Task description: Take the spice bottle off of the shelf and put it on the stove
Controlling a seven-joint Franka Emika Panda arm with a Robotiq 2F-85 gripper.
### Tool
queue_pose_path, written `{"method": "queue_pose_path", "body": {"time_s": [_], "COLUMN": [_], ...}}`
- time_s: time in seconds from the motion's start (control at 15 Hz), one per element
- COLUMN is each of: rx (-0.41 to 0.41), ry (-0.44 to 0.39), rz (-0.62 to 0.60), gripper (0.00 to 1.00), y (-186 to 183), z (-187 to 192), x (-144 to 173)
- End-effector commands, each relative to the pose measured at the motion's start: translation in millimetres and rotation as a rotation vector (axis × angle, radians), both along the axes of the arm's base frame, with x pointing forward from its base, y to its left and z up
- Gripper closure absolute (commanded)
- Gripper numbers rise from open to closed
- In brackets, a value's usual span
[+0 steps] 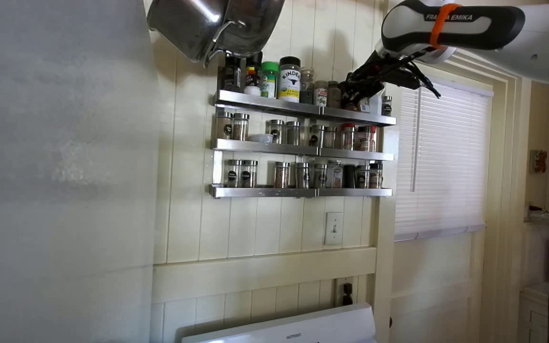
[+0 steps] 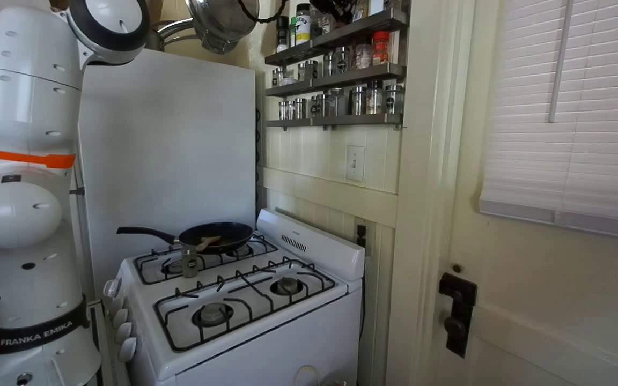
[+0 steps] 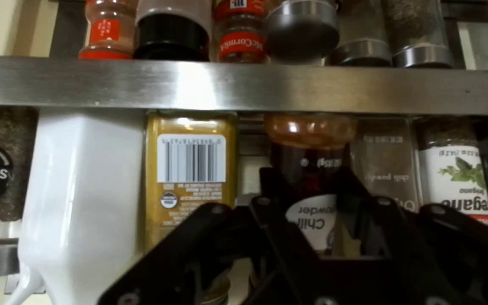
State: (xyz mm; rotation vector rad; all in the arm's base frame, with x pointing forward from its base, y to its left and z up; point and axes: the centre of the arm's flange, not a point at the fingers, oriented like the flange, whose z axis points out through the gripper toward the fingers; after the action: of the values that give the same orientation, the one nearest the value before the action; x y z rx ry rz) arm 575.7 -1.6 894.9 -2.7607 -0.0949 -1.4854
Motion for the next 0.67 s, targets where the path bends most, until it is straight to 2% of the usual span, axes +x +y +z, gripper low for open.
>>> {"method": "queue_pose_path", "body": {"time_s": [0.0, 0.4, 0.6], "rx": [-0.002, -0.009, 0.005], "ry": [-0.011, -0.03, -0.026], "rz": [-0.005, 0.004, 0.026], "gripper": [0.86, 0.86, 0.86], "y": [11, 23, 33], "z": [18, 38, 41], "x": [-11, -38, -62]}}
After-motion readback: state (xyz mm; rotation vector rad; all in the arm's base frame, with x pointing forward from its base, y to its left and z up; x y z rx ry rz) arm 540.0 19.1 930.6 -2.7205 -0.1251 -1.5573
